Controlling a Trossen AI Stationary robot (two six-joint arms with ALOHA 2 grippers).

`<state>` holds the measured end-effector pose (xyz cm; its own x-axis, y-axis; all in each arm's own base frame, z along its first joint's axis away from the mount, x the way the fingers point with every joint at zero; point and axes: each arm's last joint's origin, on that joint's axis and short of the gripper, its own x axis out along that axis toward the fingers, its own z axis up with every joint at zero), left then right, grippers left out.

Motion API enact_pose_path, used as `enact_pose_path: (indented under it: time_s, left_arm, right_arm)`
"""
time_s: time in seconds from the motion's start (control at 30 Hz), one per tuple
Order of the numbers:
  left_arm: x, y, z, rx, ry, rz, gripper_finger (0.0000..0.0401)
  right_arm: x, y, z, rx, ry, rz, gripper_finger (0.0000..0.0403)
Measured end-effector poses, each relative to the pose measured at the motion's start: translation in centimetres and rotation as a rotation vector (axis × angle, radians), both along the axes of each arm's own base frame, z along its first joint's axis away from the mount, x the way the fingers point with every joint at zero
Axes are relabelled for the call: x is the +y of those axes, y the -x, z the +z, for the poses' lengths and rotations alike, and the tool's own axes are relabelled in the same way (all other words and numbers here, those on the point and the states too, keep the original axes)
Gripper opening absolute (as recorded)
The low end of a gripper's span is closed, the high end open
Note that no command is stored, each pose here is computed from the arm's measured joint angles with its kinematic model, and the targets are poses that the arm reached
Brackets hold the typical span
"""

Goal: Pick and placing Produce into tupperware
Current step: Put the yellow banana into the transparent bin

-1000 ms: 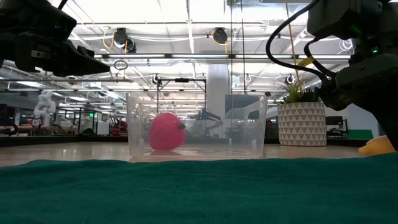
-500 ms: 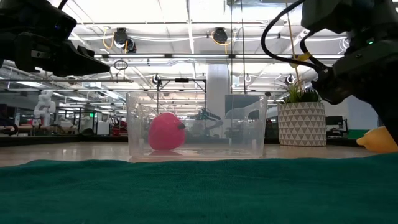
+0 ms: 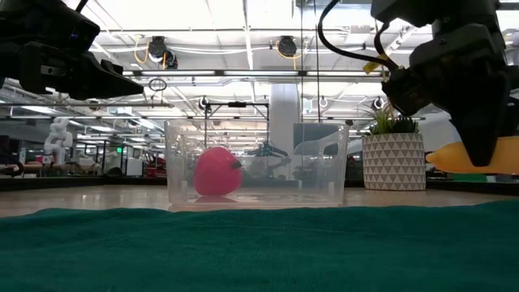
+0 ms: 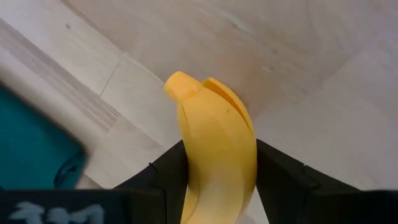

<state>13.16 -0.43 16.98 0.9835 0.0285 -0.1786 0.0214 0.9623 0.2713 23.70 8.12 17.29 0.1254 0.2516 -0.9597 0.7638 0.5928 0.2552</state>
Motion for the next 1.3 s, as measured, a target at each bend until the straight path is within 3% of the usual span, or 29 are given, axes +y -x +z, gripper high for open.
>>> enact_pose_path:
  time_s: [0.6, 1.3]
  left_arm:
    - [0.0, 0.0, 0.0, 0.0, 0.0, 0.0, 0.0026]
    - [0.0, 0.0, 0.1, -0.007, 0.0, 0.0, 0.0026]
  right_arm:
    - [-1.2, -1.4, 3.4, -0.023, 0.053, 0.091, 0.0155]
    - [-3.6, -2.6, 8.3, -0.035, 0.089, 0.106, 0.0155]
